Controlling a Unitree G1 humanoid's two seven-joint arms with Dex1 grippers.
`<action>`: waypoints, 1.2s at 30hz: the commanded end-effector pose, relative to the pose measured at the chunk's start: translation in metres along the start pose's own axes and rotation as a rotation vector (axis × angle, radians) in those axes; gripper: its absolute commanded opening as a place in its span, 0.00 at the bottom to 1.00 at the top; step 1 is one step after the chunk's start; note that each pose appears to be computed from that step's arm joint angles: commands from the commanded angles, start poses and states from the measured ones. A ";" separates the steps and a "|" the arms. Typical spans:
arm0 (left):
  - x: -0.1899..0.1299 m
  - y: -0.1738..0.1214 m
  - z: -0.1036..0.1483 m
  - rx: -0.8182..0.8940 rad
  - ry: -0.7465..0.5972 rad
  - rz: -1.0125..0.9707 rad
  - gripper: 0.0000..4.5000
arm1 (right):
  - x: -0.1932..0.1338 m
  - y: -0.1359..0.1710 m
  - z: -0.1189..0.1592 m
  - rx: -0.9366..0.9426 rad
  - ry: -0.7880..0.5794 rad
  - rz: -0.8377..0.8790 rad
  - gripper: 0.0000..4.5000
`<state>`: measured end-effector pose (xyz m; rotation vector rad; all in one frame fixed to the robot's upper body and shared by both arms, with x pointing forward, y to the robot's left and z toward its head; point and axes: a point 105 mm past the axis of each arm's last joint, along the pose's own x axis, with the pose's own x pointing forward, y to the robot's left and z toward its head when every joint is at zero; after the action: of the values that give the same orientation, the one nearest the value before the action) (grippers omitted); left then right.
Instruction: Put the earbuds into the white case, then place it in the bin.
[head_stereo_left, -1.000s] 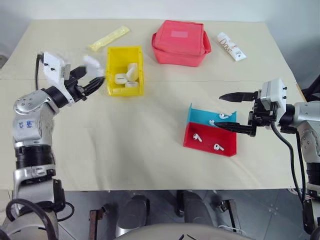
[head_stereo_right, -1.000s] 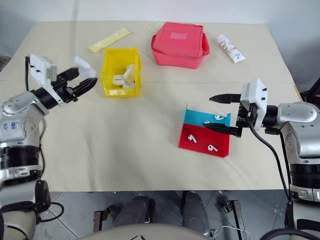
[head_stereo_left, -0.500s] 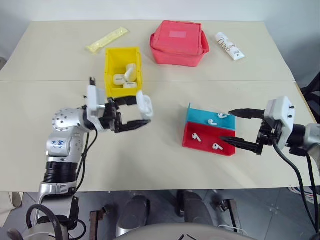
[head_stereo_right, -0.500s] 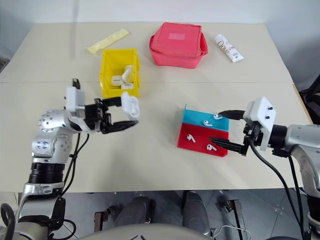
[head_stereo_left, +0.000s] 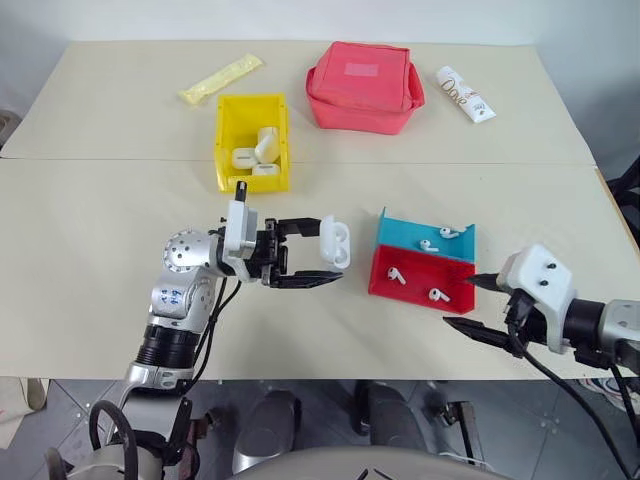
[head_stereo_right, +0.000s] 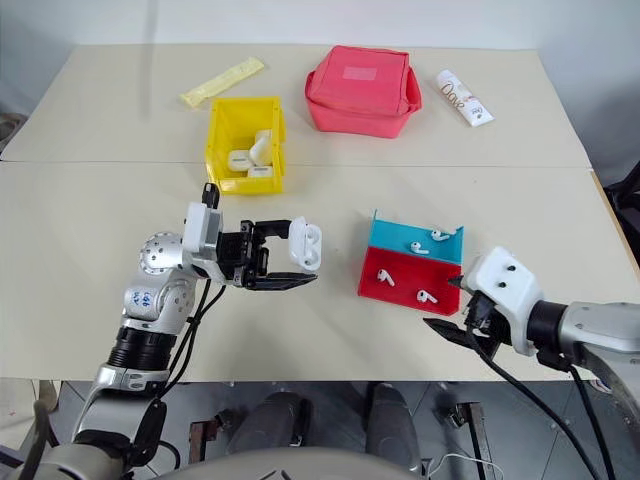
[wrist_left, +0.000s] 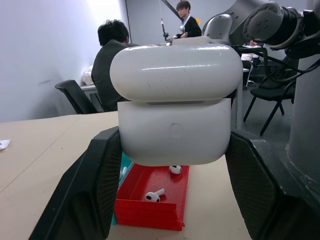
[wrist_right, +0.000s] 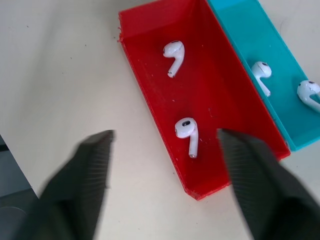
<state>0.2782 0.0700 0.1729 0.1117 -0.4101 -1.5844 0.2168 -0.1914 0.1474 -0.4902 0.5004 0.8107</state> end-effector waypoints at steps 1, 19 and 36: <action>0.008 -0.003 0.007 0.028 -0.031 -0.024 0.61 | 0.002 0.001 0.004 -0.015 0.055 -0.026 0.73; 0.011 -0.019 0.002 0.005 -0.052 -0.037 0.61 | 0.024 0.001 0.006 0.065 0.298 -0.023 0.47; 0.011 -0.027 0.003 0.008 -0.065 -0.012 0.61 | 0.041 -0.009 0.012 0.023 0.418 0.015 0.47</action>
<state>0.2578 0.0607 0.1571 0.0480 -0.4023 -1.5922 0.2478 -0.1629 0.1287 -0.6175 0.9087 0.7435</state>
